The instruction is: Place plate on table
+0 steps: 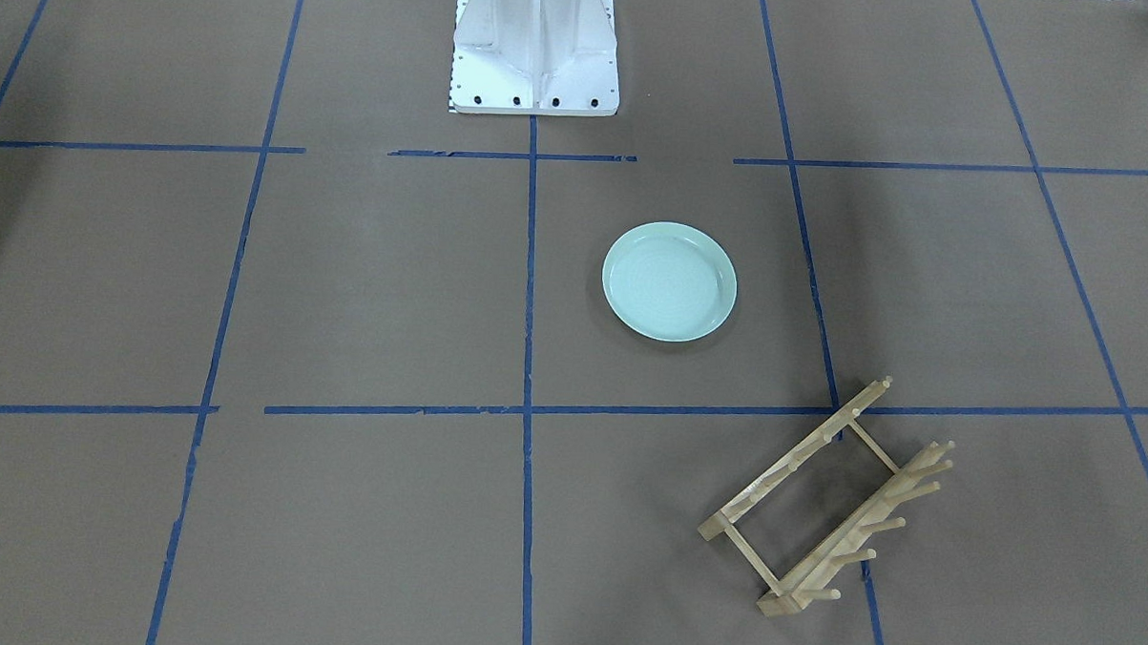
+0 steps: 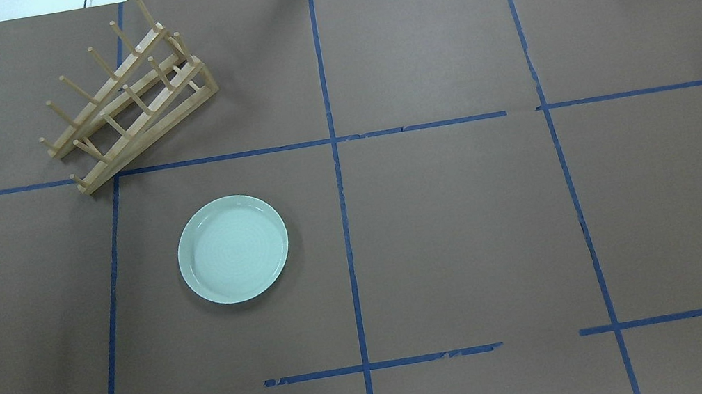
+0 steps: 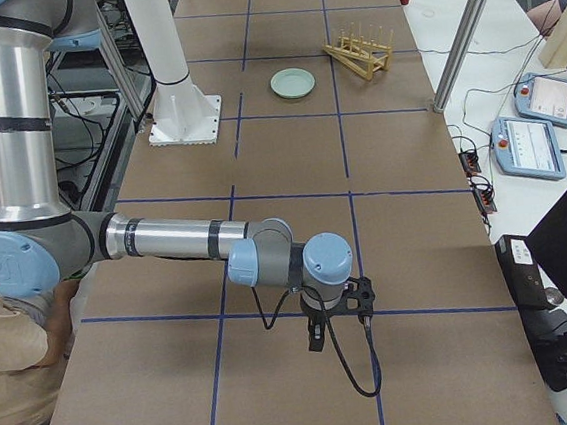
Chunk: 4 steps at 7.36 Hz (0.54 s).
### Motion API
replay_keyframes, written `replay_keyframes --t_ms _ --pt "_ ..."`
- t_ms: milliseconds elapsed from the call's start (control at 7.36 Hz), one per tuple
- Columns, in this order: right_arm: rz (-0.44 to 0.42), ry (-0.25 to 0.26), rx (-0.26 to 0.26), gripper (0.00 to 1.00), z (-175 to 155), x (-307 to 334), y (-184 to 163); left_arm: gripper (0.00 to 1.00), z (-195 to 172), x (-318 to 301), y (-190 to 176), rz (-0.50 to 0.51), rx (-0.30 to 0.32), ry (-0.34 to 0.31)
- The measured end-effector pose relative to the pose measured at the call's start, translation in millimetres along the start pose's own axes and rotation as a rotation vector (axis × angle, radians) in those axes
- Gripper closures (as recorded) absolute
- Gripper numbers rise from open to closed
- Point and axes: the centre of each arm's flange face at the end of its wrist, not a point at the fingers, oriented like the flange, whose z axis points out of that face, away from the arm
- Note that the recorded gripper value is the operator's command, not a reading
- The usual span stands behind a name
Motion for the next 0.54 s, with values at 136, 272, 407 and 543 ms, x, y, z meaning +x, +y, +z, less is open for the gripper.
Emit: replay_keyframes --t_ms 136,272,407,543 --pt "0.001 0.000 -0.001 0.00 0.3 0.3 0.1 0.00 0.8 0.3 3.9 -0.005 -0.005 0.018" --pt "0.001 0.000 -0.001 0.00 0.5 0.5 0.2 0.00 0.4 3.3 5.5 0.002 -0.003 0.024" --pt "0.001 0.000 -0.001 0.00 0.5 0.4 0.2 0.00 -0.7 6.8 5.0 0.018 0.007 0.025" --pt "0.001 0.000 -0.001 0.00 0.3 0.3 0.1 0.00 -1.1 8.7 3.4 0.042 0.025 0.023"
